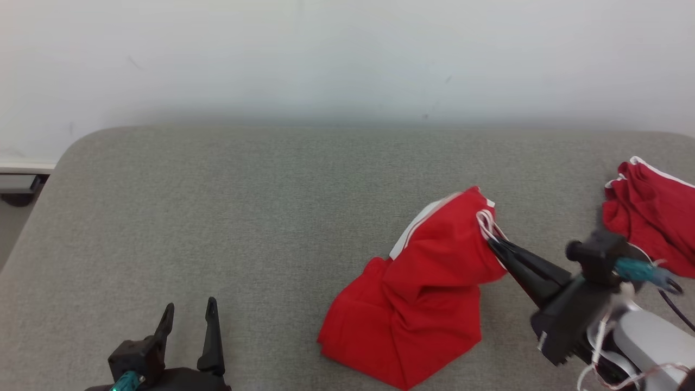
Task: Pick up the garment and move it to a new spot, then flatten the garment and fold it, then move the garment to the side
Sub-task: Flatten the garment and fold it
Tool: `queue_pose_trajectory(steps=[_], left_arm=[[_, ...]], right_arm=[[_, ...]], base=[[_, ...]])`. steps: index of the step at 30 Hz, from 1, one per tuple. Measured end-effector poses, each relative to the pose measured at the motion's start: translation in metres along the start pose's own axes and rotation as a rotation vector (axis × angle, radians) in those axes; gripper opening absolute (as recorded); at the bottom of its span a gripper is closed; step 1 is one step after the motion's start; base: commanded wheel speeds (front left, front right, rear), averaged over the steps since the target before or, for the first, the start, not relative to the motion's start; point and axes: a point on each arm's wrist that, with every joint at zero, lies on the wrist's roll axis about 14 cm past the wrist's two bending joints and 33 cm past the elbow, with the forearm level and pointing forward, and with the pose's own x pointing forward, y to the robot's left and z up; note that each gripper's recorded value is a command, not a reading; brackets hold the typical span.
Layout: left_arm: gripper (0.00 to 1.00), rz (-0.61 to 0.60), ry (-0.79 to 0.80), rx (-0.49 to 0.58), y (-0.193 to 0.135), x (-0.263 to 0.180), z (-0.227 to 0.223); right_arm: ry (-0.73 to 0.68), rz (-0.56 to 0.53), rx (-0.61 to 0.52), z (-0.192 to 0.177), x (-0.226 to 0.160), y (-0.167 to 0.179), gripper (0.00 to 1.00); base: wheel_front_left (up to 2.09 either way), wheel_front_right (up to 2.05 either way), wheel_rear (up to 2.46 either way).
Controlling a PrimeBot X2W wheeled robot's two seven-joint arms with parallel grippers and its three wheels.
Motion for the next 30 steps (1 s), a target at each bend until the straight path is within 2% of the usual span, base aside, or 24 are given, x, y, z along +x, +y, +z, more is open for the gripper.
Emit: queue_pose_trajectory(steps=[7, 15, 19, 25, 26, 27, 28, 30], left_arm=[[1.00, -0.048, -0.008, 0.004, -0.016, 0.007, 0.003], [1.00, -0.096, 0.004, 0.006, -0.032, 0.013, -0.001], [1.00, -0.112, 0.021, 0.007, -0.038, 0.016, -0.006], [1.00, -0.130, 0.038, 0.009, -0.044, 0.020, -0.010], [1.00, -0.135, 0.039, 0.010, -0.045, 0.021, -0.010], [1.00, -0.138, 0.036, 0.010, -0.047, 0.023, -0.009], [1.00, -0.140, 0.033, 0.011, -0.047, 0.025, -0.007], [1.00, -0.139, 0.034, 0.011, -0.047, 0.026, -0.007]], right_arm=[[0.004, -0.122, 0.081, -0.024, -0.058, -0.026, 0.00], [0.218, -0.199, 0.256, -0.101, -0.119, -0.015, 0.00], [0.339, -0.244, 0.275, -0.130, -0.144, -0.022, 0.00], [0.472, -0.272, 0.238, -0.154, -0.164, -0.032, 0.00], [0.482, -0.275, 0.240, -0.156, -0.166, -0.033, 0.15], [0.484, -0.276, 0.242, -0.157, -0.166, -0.033, 0.91], [0.474, -0.279, 0.249, -0.155, -0.164, -0.033, 1.00], [0.366, -0.307, 0.284, -0.133, -0.149, -0.043, 1.00]], base=[[0.00, 0.00, 0.00], [0.00, 0.00, 0.00], [0.00, 0.00, 0.00], [0.00, 0.00, 0.00], [0.00, 0.00, 0.00], [0.00, 0.00, 0.00], [0.00, 0.00, 0.00], [0.00, 0.00, 0.00]])
